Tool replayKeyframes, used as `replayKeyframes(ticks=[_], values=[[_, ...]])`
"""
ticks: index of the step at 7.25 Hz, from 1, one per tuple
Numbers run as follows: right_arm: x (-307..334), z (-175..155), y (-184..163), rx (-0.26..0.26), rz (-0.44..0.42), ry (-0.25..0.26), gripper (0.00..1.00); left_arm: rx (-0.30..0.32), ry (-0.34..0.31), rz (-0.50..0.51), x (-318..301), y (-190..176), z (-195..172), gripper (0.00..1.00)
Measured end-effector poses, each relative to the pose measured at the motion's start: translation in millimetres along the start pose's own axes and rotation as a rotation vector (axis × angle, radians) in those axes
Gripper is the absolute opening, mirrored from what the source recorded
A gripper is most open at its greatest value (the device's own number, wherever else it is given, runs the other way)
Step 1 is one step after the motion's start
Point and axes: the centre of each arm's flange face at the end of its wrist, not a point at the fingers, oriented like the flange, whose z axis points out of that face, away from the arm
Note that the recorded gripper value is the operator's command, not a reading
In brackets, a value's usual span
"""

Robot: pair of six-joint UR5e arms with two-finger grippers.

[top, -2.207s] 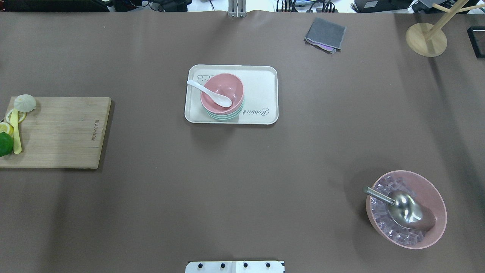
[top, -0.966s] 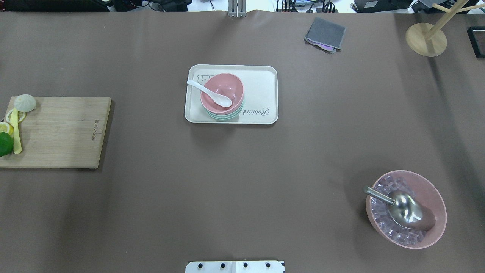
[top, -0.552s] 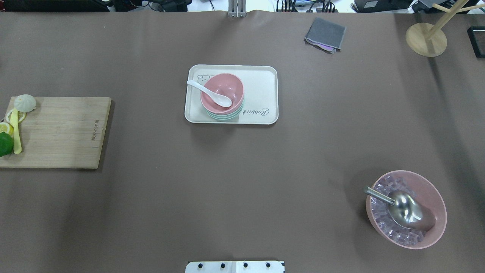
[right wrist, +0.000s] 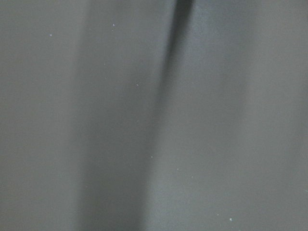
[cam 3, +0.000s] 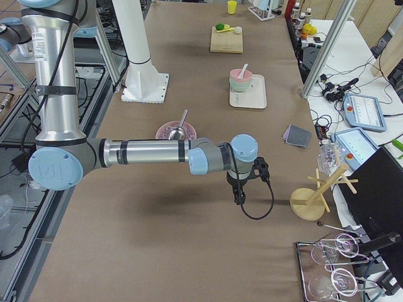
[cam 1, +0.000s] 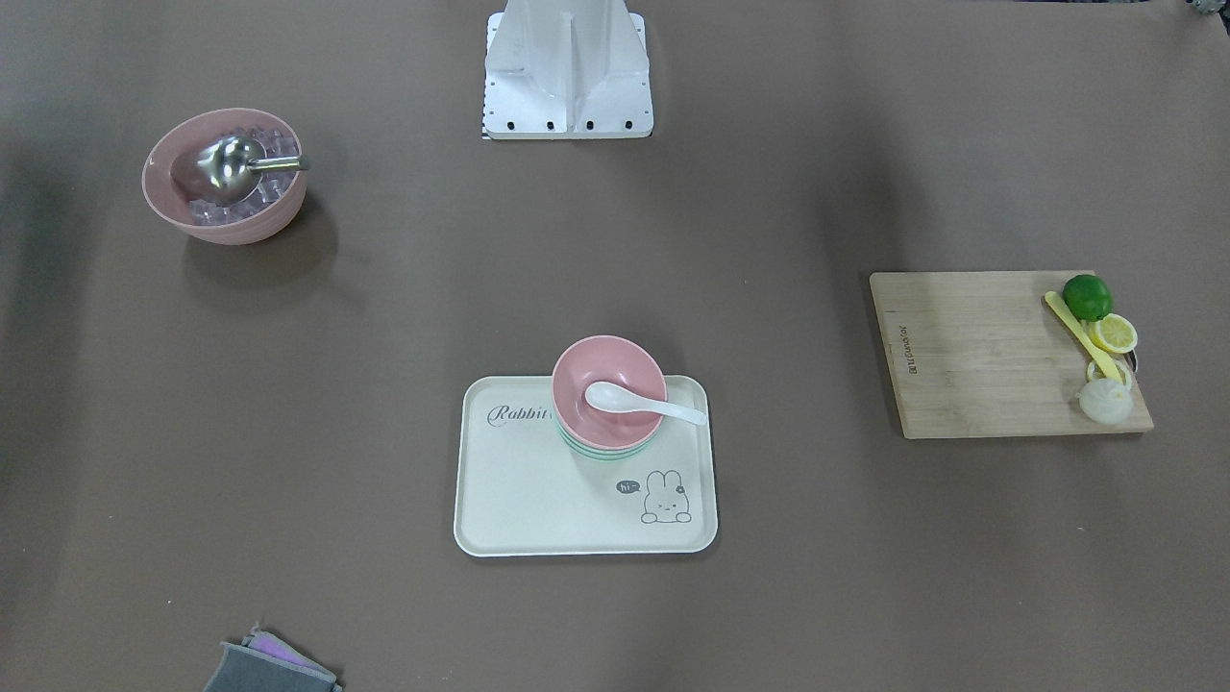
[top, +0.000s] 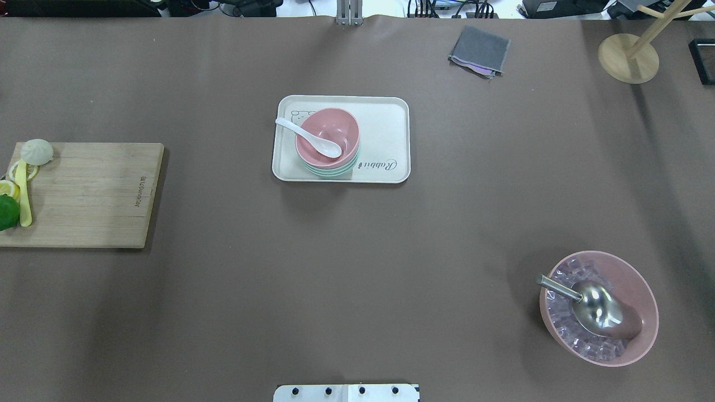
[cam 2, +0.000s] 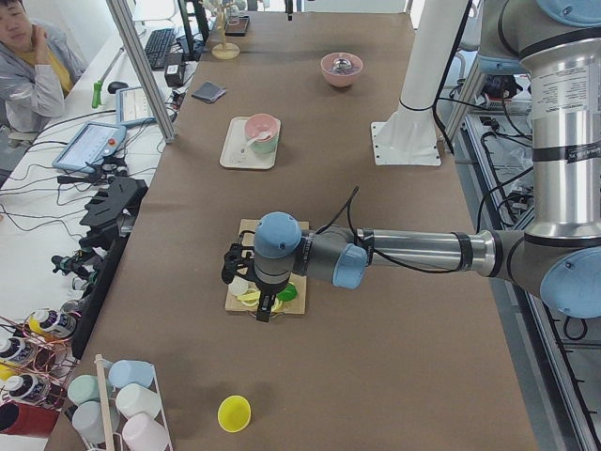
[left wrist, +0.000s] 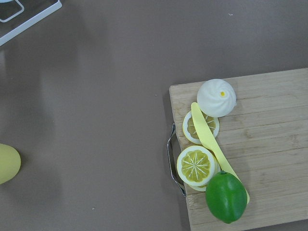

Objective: Stack pink bowl on green and place spoon

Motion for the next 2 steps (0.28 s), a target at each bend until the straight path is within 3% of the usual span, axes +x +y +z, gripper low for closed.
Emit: replayKeyframes(ticks=[2], values=[[-1.0,-0.8,-1.8,0.001,-0.001,0.0,1.0,0.002,0.001,0.002,0.8,-0.3,-0.7,0.98]])
